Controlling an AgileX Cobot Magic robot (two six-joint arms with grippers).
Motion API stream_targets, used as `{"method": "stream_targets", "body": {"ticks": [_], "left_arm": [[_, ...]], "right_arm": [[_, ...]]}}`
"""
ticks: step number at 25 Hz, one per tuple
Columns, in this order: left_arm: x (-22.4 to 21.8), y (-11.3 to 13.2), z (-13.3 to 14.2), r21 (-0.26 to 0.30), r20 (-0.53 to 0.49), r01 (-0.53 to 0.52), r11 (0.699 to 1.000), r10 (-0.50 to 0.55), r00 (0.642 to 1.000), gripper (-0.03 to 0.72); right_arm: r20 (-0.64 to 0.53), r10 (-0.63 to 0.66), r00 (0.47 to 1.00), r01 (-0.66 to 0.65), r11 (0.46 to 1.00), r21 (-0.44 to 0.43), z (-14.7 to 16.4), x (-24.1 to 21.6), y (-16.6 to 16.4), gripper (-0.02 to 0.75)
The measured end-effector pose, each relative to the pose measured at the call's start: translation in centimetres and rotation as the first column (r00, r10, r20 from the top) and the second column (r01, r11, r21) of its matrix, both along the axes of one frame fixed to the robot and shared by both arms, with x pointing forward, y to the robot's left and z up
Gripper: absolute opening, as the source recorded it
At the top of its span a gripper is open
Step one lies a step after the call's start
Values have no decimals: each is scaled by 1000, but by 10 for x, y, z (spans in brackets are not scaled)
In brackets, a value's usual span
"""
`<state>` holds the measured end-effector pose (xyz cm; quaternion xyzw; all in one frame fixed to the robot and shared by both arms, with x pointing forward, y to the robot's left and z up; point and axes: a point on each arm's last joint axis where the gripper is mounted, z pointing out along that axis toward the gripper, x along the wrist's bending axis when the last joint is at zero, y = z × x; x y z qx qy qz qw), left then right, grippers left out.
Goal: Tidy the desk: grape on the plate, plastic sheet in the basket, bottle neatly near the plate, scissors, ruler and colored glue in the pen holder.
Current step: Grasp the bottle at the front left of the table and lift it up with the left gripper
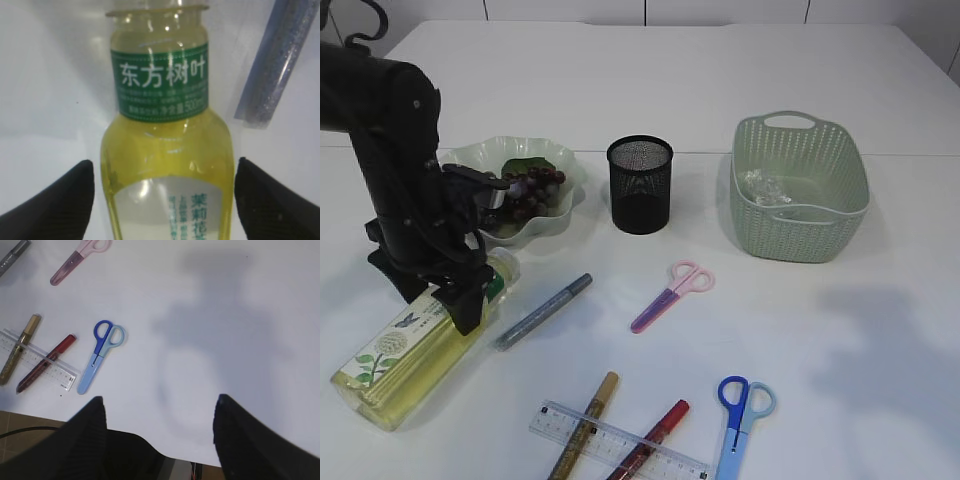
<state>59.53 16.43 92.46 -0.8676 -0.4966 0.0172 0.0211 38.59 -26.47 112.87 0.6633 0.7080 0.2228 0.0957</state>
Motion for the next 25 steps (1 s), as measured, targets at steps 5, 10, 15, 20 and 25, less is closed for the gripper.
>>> {"method": "stream_targets", "body": {"ticks": [5,10,15,20,25], "left_arm": [[1,0,-12,9,-24,0,1000,0,1000,617],[2,-1,-14,7,-18,0,1000,0,1000,598],[3,-1,-18,10,-26,0,1000,0,1000,591],[3,-2,-26,12,-46,-4,1000,4,999,590],[3,-1,-27,18,-46,0,1000,0,999,573]], "right_arm": [[0,0,1000,0,1000,2,0,0,0,524],[-1,1,1000,-1,1000,4,0,0,0,524],[-1,1,1000,-1,1000,4,0,0,0,524],[-1,1,1000,-1,1000,4,0,0,0,524],[-1,1,1000,-1,1000,4,0,0,0,524]]}}
